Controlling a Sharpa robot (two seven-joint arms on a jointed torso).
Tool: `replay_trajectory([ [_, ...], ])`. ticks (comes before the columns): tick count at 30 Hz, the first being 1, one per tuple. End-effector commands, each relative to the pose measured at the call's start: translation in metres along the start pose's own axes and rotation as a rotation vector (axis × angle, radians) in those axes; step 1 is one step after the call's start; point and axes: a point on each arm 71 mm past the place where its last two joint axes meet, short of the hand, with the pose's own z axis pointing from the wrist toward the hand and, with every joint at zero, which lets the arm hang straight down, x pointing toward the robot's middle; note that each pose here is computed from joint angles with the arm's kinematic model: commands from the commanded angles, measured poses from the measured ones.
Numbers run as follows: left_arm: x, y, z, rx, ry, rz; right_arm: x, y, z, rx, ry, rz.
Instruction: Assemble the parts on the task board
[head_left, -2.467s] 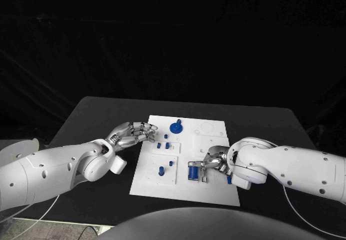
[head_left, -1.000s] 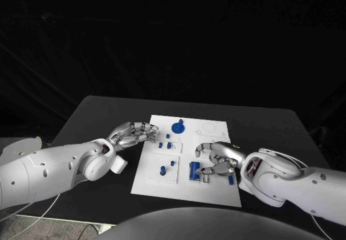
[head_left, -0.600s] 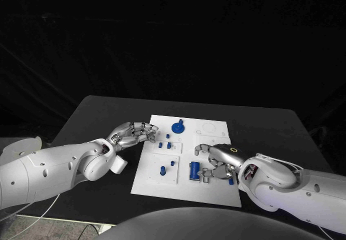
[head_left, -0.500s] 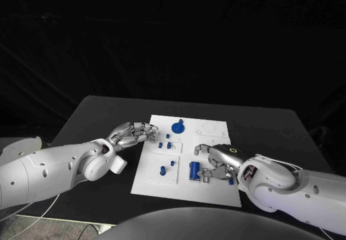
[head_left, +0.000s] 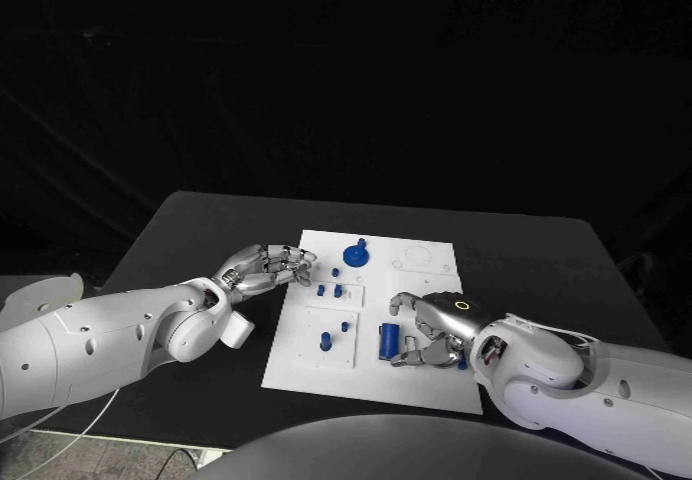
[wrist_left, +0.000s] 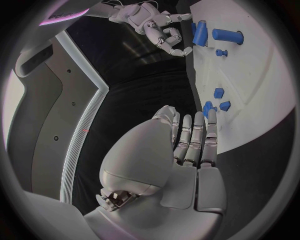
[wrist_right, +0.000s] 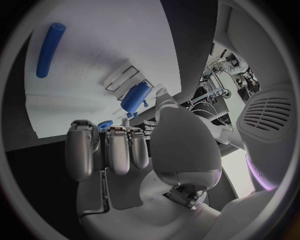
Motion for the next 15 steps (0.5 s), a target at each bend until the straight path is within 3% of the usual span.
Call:
replay_trajectory([
  [1, 0.0025, -0.0007, 0.0006, 0.006, 0.021, -0.015, 0.0031, -0.0017, 0.0008, 0.034, 0.03, -0.038],
  [15, 0.0033, -0.0002, 0.0011, 0.003, 0.027, -0.018, 0.0099, 0.0017, 0.0062, 0.038, 0.044, -0.036],
])
